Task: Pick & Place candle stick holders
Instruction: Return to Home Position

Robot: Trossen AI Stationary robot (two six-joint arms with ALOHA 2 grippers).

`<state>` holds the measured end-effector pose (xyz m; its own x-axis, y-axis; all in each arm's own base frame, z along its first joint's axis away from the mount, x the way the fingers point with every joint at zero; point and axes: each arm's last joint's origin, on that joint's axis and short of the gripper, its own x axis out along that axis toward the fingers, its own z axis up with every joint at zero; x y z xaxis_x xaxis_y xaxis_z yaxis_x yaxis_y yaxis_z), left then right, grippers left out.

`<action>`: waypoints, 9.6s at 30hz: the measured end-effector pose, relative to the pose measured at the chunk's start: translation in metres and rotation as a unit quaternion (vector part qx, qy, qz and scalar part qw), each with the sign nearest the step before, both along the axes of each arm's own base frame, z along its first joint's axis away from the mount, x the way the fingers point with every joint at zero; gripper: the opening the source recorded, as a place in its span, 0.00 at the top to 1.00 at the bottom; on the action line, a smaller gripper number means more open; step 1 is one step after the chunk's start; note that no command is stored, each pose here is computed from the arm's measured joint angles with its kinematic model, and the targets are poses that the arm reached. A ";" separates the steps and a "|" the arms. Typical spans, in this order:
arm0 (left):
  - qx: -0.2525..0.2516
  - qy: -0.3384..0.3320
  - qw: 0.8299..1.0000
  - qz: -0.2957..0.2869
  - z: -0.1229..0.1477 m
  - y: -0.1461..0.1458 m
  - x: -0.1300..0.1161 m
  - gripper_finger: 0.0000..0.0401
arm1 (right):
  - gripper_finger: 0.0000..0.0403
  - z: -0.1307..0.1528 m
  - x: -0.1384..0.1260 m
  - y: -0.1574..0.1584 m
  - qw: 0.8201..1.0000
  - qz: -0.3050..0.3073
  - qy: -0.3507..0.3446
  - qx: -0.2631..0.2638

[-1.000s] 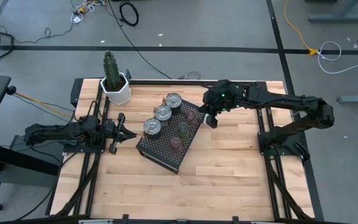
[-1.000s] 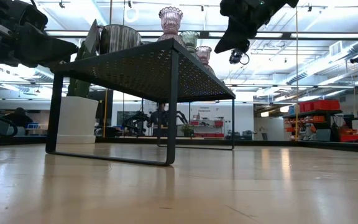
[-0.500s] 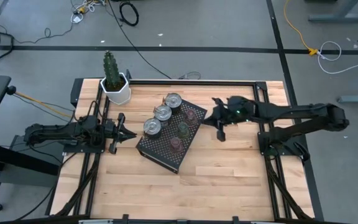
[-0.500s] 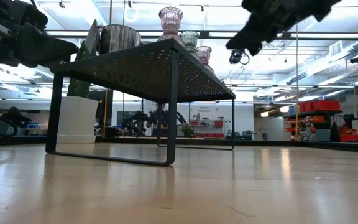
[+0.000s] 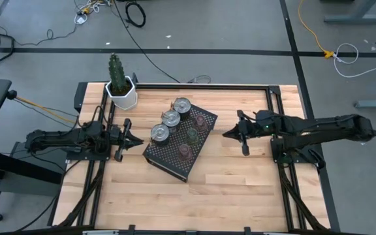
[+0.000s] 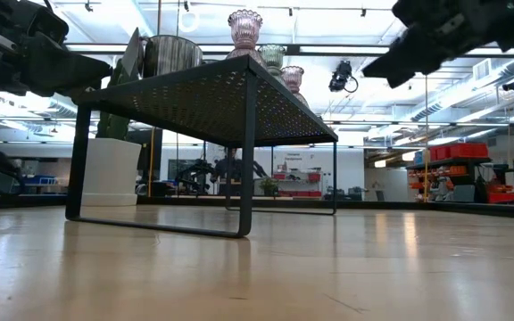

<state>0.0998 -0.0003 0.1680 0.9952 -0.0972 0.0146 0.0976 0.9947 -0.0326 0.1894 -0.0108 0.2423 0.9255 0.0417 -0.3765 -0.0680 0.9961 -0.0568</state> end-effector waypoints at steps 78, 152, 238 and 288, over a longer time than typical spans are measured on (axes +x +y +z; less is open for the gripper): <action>0.000 0.000 1.000 0.000 0.000 0.000 0.000 0.91 | 0.95 -0.072 -0.093 0.005 0.978 -0.044 -0.204 -0.013; 0.000 0.000 1.000 0.000 0.000 0.000 0.000 0.91 | 0.95 -0.073 -0.093 0.005 0.978 -0.044 -0.204 -0.014; 0.000 0.000 1.000 0.000 0.000 0.000 0.000 0.91 | 0.95 -0.073 -0.093 0.005 0.978 -0.044 -0.204 -0.014; 0.000 0.000 1.000 0.000 0.000 0.000 0.000 0.91 | 0.95 -0.072 -0.093 0.005 0.978 -0.044 -0.204 -0.014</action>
<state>0.0998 -0.0003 0.1680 0.9951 -0.0975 0.0149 0.0979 0.9947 -0.0325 0.0966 -0.0059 0.1699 0.9984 -0.0507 0.0246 0.0527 0.9947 -0.0881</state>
